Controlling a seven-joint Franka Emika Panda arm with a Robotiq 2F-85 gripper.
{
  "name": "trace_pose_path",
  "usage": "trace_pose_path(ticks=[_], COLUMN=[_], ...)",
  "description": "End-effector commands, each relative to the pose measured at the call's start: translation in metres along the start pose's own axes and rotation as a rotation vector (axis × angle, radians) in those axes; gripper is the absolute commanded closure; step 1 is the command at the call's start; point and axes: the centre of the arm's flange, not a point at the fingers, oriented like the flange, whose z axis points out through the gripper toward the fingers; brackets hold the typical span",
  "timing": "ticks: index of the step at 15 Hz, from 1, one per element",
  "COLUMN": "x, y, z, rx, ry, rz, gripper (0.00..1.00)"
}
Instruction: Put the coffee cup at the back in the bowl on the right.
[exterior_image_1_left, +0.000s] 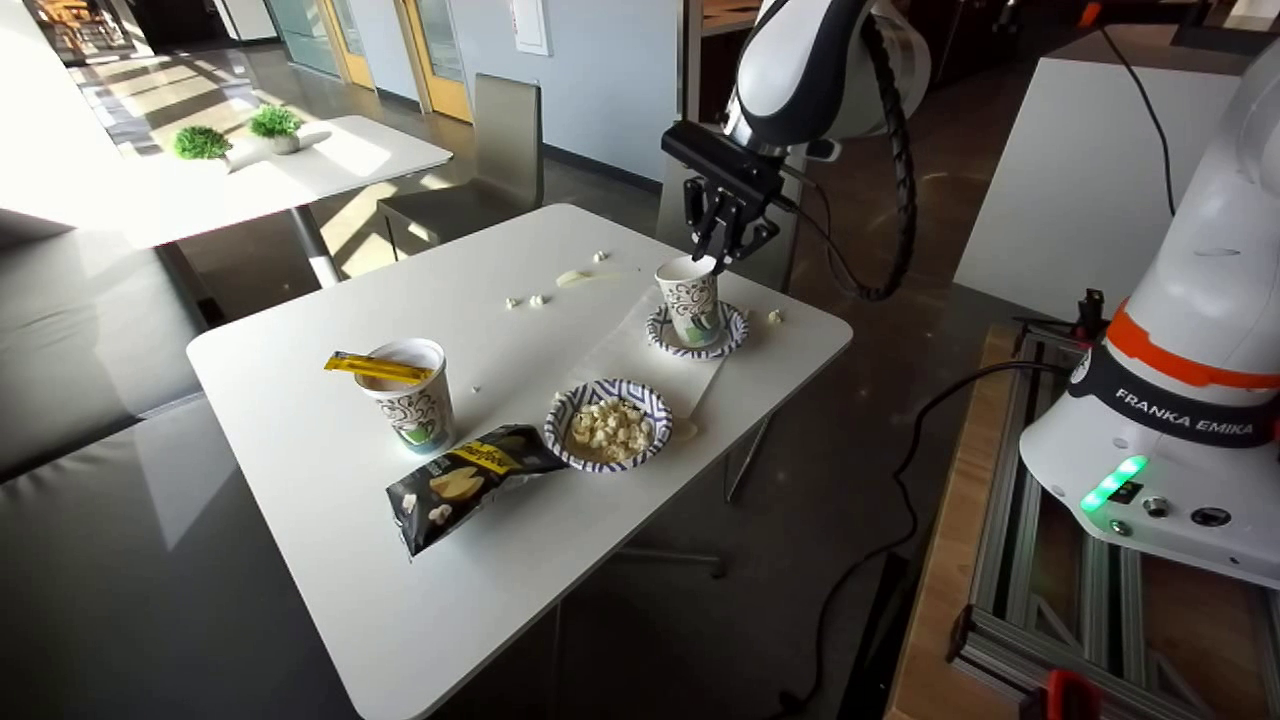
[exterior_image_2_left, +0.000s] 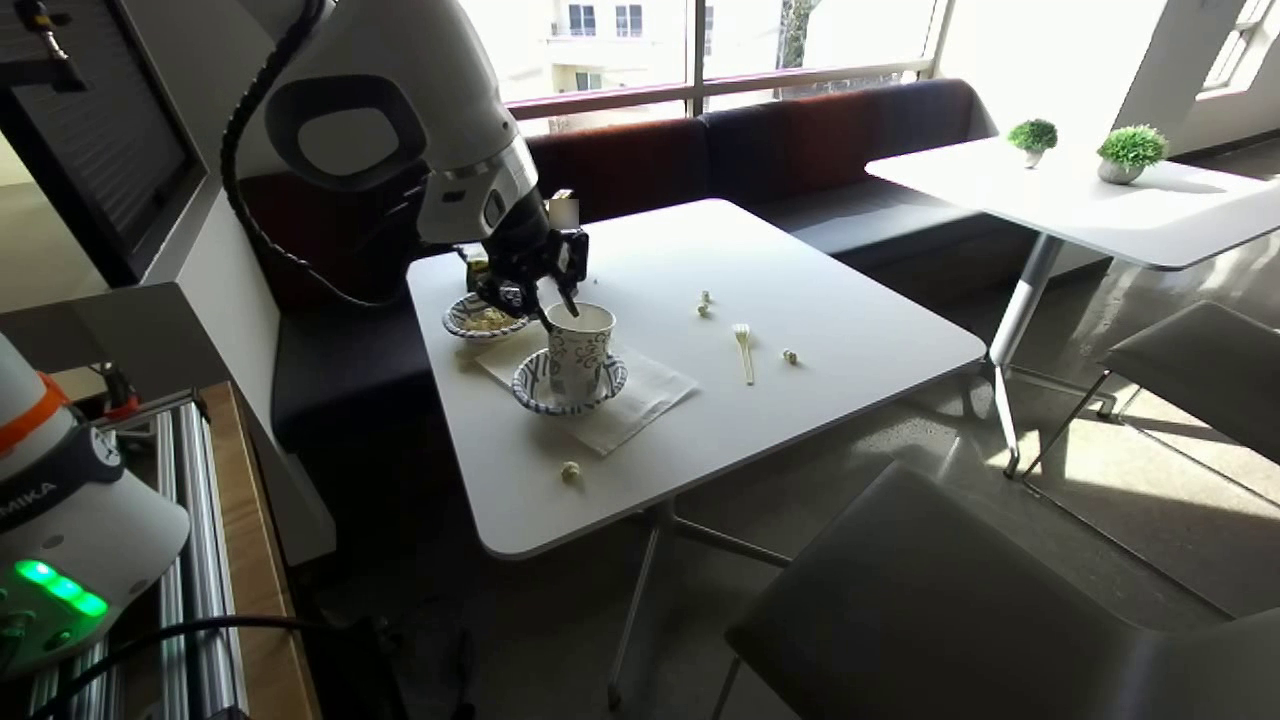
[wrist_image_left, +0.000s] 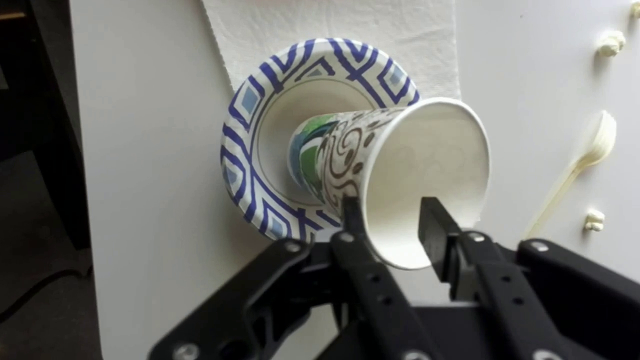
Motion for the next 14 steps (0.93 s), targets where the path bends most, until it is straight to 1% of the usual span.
trace_pose_path(ticks=[1,3,5,6,7,8,10,14], x=[-0.003,-0.008,-0.015,-0.02,-0.029,-0.042,-0.068,-0.133], y=[0.015,0.027,0.032,0.029,0.024,0.017,0.011,0.004], z=[-0.02,-0.041,-0.056,-0.056,-0.054,-0.05,-0.045,-0.048], rx=[0.062,0.065,0.057,0.036,0.032,0.02,0.008,0.002], ry=[-0.023,-0.027,-0.058,-0.056,-0.057,-0.047,-0.057,-0.066], rz=[-0.055,-0.116,-0.217,-0.28,-0.347,-0.402,-0.511,-0.741], gripper=[0.33,0.17,0.02,0.0,0.0,0.0,0.0,0.0])
